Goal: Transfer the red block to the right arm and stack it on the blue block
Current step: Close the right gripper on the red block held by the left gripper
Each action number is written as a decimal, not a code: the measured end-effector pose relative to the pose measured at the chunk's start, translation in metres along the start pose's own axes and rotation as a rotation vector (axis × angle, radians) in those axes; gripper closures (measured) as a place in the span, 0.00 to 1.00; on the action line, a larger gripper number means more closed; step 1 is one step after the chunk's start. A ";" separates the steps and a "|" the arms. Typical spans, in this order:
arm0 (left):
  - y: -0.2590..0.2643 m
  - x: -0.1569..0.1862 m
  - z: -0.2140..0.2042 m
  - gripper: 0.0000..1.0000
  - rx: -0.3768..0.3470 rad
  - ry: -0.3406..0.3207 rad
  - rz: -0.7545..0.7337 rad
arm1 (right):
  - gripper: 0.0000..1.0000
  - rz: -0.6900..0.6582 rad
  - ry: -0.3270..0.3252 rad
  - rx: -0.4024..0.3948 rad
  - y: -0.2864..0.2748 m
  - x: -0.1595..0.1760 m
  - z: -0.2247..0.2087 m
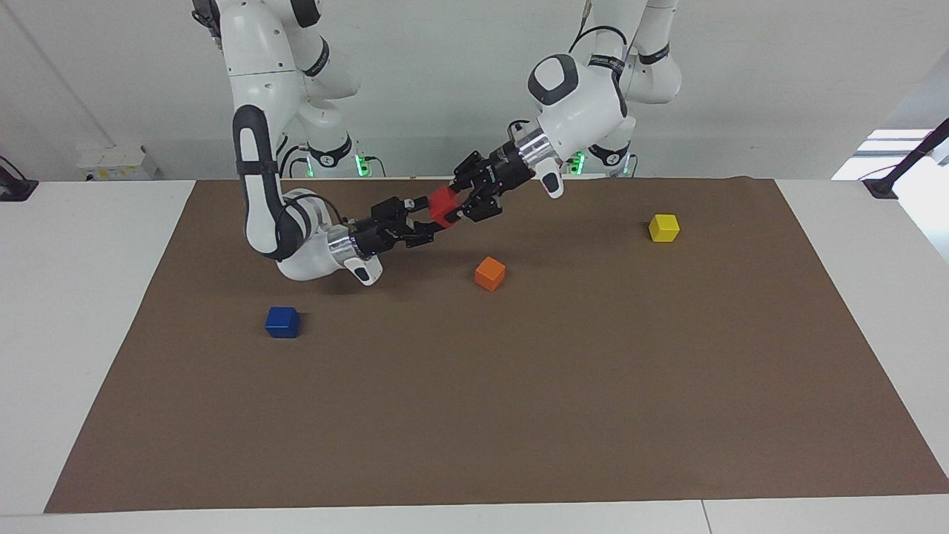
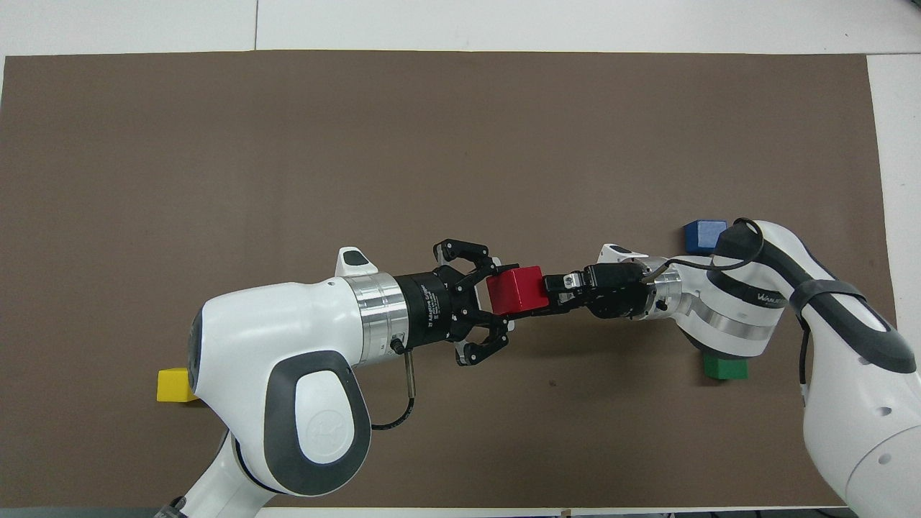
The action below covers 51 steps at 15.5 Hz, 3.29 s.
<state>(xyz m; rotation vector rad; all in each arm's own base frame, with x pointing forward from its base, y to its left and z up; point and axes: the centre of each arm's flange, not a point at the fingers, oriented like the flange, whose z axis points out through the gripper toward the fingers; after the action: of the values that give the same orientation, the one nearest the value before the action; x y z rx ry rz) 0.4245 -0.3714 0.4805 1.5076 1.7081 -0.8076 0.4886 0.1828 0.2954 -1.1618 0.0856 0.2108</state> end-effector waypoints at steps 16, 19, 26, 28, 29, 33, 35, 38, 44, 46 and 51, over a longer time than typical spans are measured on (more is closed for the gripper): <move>-0.006 0.004 0.006 0.45 -0.013 0.010 -0.004 | 0.00 -0.011 0.022 0.011 0.007 0.002 0.019; -0.006 0.004 0.006 0.45 -0.013 0.010 -0.004 | 0.00 -0.011 0.022 0.010 0.007 0.002 0.019; -0.007 0.005 0.006 0.45 -0.013 0.010 -0.005 | 0.00 -0.028 0.022 0.019 0.004 0.002 0.016; -0.007 0.005 0.006 0.45 -0.013 0.010 -0.005 | 0.00 -0.026 0.019 0.036 0.004 -0.001 0.013; -0.007 0.005 0.006 0.45 -0.013 0.010 -0.005 | 0.00 -0.026 0.015 0.045 0.004 -0.004 0.012; -0.007 0.005 0.006 0.45 -0.013 0.010 -0.005 | 0.00 -0.045 -0.004 0.089 0.003 -0.011 0.008; -0.007 0.005 0.006 0.45 -0.013 0.010 -0.005 | 0.00 -0.056 -0.008 0.102 0.003 -0.013 0.007; -0.007 0.005 0.006 0.45 -0.013 0.010 -0.005 | 0.00 -0.061 -0.008 0.106 0.003 -0.013 0.007; -0.007 0.005 0.006 0.45 -0.012 0.010 -0.005 | 0.00 -0.074 0.009 0.105 0.003 -0.008 0.014; -0.007 0.005 0.006 0.45 -0.012 0.010 -0.005 | 0.00 -0.075 0.016 0.098 0.004 -0.007 0.016; -0.007 0.004 0.006 0.45 -0.015 0.006 -0.008 | 0.42 -0.074 0.020 0.097 0.005 -0.006 0.016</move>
<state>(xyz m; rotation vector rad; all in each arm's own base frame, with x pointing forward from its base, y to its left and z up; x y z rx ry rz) 0.4183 -0.3744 0.4739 1.4952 1.7222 -0.7942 0.4810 0.1988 0.2989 -1.0688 0.0689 0.1280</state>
